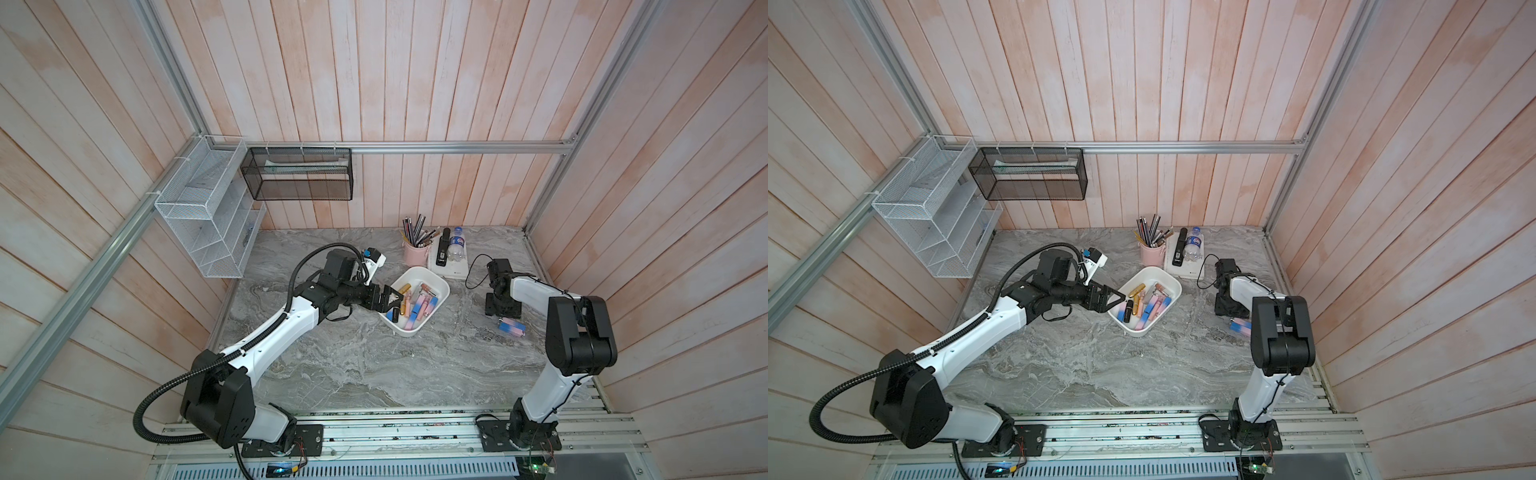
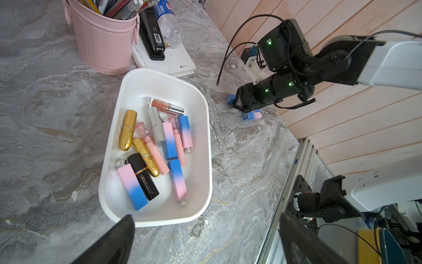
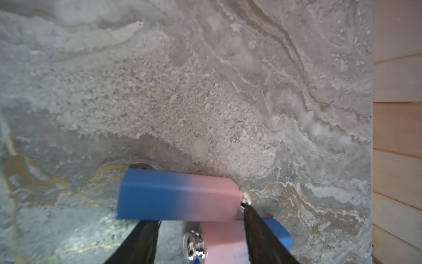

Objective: Put the lipstick into the storage box
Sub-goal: Pick up the lipstick at the center of the board, then place the lipstick in the storage box, then pick up the lipstick at the center of the board.

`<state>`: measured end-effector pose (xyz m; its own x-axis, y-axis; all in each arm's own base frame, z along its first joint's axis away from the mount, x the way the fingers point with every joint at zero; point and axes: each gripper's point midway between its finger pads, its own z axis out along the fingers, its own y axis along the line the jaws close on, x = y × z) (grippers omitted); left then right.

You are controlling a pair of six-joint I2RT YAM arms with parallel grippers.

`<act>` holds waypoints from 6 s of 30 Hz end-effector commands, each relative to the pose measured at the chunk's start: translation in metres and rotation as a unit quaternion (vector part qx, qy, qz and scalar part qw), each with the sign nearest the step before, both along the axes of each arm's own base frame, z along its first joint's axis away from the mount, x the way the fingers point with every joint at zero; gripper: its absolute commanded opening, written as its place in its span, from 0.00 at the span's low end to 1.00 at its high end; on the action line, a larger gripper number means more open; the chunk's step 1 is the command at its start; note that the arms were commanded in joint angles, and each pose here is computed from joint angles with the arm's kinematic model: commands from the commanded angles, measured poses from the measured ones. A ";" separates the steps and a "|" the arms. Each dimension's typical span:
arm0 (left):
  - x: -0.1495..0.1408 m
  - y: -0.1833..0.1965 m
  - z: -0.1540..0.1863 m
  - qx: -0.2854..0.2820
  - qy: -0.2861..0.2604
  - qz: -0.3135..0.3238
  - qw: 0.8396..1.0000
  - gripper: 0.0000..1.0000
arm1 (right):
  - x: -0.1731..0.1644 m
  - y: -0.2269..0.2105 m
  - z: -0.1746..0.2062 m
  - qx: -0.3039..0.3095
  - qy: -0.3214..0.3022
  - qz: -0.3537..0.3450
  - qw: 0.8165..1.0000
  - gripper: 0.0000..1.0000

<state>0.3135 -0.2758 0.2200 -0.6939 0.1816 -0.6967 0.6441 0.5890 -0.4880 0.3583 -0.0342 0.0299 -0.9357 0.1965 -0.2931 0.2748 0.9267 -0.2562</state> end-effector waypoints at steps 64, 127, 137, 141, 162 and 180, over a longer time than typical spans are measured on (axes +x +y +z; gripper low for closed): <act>-0.019 0.016 0.025 -0.021 -0.008 0.009 1.000 1.00 | 0.065 0.275 0.059 0.239 -0.081 0.187 0.949 0.27; -0.085 -0.078 -0.011 0.014 0.049 -0.155 0.987 1.00 | -0.035 -0.012 0.003 0.302 -0.131 -0.190 0.925 0.62; -0.078 -0.081 -0.010 0.022 0.044 -0.155 0.987 1.00 | -0.014 0.052 -0.002 0.318 -0.096 -0.133 0.934 0.61; -0.077 -0.080 -0.009 0.024 0.039 -0.153 0.987 1.00 | -0.014 0.066 -0.003 0.309 -0.084 -0.125 0.939 0.61; -0.070 -0.076 -0.012 0.047 0.026 -0.161 0.985 1.00 | -0.020 0.095 -0.014 0.298 -0.051 -0.152 0.941 0.61; -0.055 -0.051 -0.013 0.047 0.028 -0.132 0.990 1.00 | -0.009 0.095 -0.034 0.234 -0.009 -0.147 0.961 0.24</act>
